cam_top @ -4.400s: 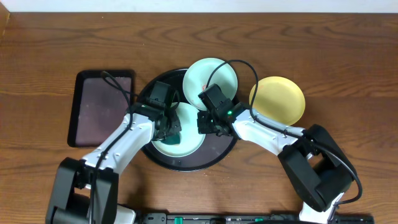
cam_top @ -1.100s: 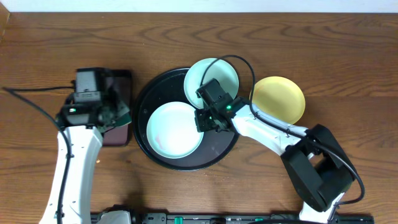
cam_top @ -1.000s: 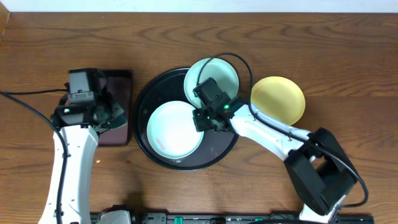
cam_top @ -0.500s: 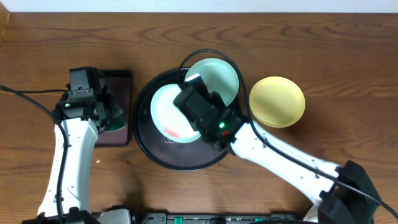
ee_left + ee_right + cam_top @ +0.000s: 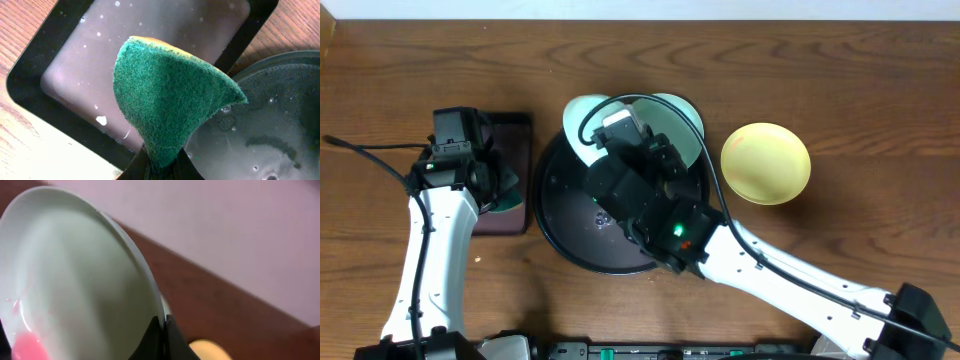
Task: Clean dirty plates on tray and stack at the side
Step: 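Lift the pale green plate off the round tray with the right gripper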
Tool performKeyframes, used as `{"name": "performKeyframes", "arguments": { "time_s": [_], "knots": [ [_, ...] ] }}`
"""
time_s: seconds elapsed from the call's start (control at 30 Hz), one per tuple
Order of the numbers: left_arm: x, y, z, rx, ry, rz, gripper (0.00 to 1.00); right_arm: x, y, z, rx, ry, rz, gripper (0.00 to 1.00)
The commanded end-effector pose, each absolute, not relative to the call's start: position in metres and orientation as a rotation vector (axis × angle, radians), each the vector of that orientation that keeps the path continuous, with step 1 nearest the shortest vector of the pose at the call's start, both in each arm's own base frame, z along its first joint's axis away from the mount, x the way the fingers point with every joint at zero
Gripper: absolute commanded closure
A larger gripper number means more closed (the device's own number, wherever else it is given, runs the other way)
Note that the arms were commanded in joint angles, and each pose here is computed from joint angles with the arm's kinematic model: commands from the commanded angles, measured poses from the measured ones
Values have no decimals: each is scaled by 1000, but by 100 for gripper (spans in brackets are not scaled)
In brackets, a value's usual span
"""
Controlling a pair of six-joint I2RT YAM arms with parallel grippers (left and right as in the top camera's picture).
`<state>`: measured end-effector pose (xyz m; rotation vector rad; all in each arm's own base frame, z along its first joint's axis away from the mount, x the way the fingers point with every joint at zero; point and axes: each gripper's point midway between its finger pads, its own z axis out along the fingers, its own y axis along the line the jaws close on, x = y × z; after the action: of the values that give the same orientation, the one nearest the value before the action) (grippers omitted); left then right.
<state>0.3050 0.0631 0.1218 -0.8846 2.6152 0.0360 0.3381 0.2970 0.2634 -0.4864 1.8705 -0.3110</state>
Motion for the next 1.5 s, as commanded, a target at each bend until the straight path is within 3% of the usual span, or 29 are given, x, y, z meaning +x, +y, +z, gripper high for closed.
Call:
{"name": "performKeyframes", "arguments": {
  "time_s": [0.0, 0.4, 0.73, 0.93, 1.27, 1.47],
  "knots": [
    [303, 66, 120, -867, 2627, 59, 93, 337, 279, 310, -418, 1765, -427, 99],
    [303, 66, 120, -867, 2627, 59, 93, 341, 272, 374, -333, 1595, -496, 99],
    [303, 66, 120, -867, 2627, 59, 93, 341, 272, 380, -335, 1576, -502, 99],
    [303, 66, 120, -867, 2627, 59, 92, 339, 277, 339, -368, 1690, -422, 99],
    [303, 66, 120, -867, 2627, 59, 92, 306, 311, 205, -603, 2225, 100, 99],
    [302, 66, 120, -868, 2629, 59, 93, 310, 310, 196, -579, 2362, 401, 99]
  ]
}}
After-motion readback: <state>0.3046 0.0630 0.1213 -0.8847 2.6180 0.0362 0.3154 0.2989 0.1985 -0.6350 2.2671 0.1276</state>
